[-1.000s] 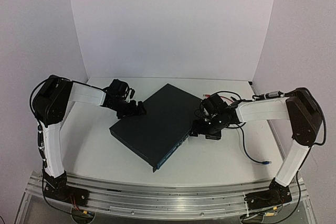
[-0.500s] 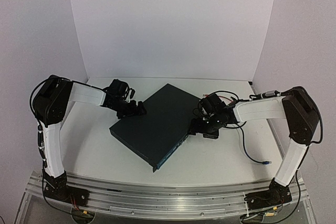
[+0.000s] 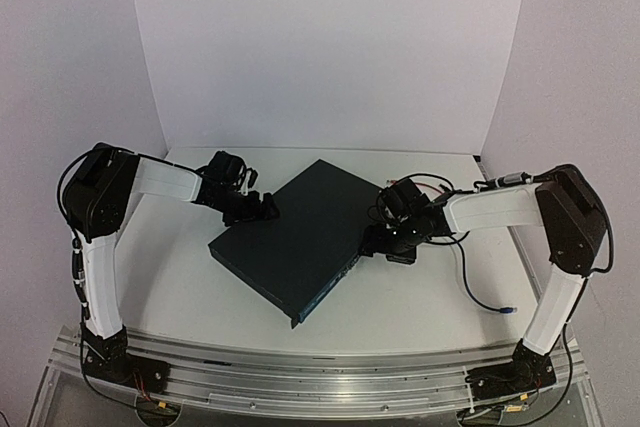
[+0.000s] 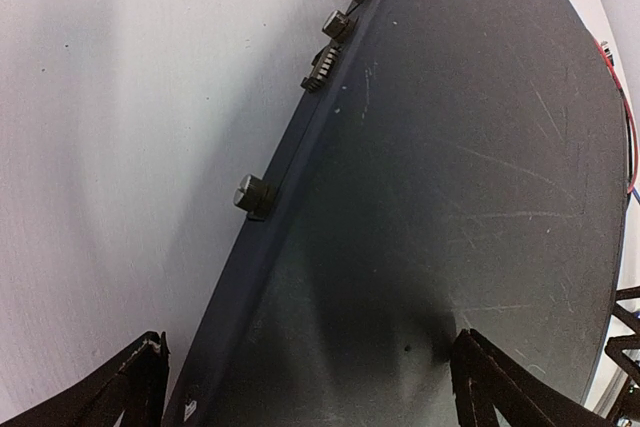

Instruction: Pull the plug from the switch port

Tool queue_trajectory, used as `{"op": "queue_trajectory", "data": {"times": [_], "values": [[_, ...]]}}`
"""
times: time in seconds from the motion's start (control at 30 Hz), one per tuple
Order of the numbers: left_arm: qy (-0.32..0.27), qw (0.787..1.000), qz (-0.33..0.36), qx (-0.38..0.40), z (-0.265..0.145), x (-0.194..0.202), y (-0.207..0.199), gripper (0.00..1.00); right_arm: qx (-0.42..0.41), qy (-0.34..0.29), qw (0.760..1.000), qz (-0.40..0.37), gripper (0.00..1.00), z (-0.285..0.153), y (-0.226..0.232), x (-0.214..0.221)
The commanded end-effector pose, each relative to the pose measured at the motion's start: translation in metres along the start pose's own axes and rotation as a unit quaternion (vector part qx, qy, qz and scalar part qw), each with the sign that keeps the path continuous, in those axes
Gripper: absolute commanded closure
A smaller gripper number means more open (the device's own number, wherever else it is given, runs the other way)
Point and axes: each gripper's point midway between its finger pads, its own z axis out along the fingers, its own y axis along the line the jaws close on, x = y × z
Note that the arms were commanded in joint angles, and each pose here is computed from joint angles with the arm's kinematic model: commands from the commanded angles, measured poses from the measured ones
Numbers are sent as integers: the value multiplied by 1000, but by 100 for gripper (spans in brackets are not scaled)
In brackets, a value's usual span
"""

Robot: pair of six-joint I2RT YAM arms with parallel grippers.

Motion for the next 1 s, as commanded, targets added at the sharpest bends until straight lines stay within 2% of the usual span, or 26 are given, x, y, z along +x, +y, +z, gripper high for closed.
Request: {"op": "queue_trajectory", "data": {"times": [0.0, 0.97], "values": [[9, 1000, 8, 9, 8, 1, -6, 2, -3, -8, 1000, -5, 23, -4, 0, -2], [11, 1000, 6, 3, 9, 2, -4, 2, 11, -34, 999, -10, 26, 7, 3, -21]]}}
